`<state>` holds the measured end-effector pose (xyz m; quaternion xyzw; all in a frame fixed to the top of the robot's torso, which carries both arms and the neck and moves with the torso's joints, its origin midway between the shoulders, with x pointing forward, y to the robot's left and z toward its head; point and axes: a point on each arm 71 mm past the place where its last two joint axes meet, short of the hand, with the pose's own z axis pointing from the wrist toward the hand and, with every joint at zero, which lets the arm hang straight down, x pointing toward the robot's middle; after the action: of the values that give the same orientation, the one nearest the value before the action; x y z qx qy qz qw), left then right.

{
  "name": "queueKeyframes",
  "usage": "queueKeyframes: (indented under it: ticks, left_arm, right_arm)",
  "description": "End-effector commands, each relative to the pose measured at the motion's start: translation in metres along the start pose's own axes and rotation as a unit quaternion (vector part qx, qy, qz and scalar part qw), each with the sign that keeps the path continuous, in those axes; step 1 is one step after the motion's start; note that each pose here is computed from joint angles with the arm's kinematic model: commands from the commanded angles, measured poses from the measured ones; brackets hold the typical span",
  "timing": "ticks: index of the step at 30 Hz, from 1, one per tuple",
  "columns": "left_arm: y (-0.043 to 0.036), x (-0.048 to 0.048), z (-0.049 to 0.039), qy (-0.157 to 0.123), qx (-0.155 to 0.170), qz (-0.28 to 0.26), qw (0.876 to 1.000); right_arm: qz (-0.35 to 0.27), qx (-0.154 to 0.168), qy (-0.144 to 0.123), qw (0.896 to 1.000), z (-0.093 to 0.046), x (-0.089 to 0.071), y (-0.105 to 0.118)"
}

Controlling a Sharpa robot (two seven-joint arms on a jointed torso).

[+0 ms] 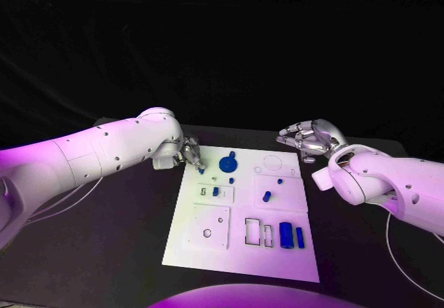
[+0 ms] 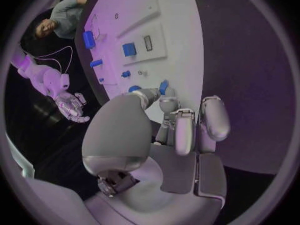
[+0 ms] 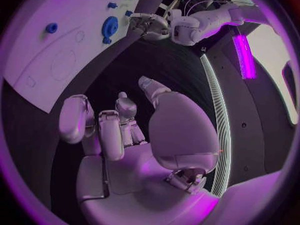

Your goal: Assemble the parts on the task board

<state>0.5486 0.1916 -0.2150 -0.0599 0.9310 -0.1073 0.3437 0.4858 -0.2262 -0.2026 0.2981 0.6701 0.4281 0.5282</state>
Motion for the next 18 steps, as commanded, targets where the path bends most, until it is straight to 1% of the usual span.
queueKeyframes:
  ticks: [1,5,10,18]
  left_arm:
    - [-0.0014,0.0020,0.0007,0.007,0.006,-0.004,1.000]
    - [-0.0003,0.0016,0.0007,0.006,0.006,-0.007,1.000]
    - [0.0011,0.0014,-0.0001,0.002,0.011,-0.026,1.000]
    - [0.0045,0.0052,-0.0077,-0.004,0.035,-0.084,0.996]
  right_arm:
    - [-0.003,-0.006,0.005,1.000,0.0001,0.0012,0.0008]
    - [-0.003,-0.006,0.005,1.000,0.0001,0.0011,0.0006]
    - [-0.003,-0.006,0.005,1.000,0.0002,0.0012,0.0004]
    - [-0.003,-0.006,0.004,1.000,0.0000,0.0008,-0.0003]
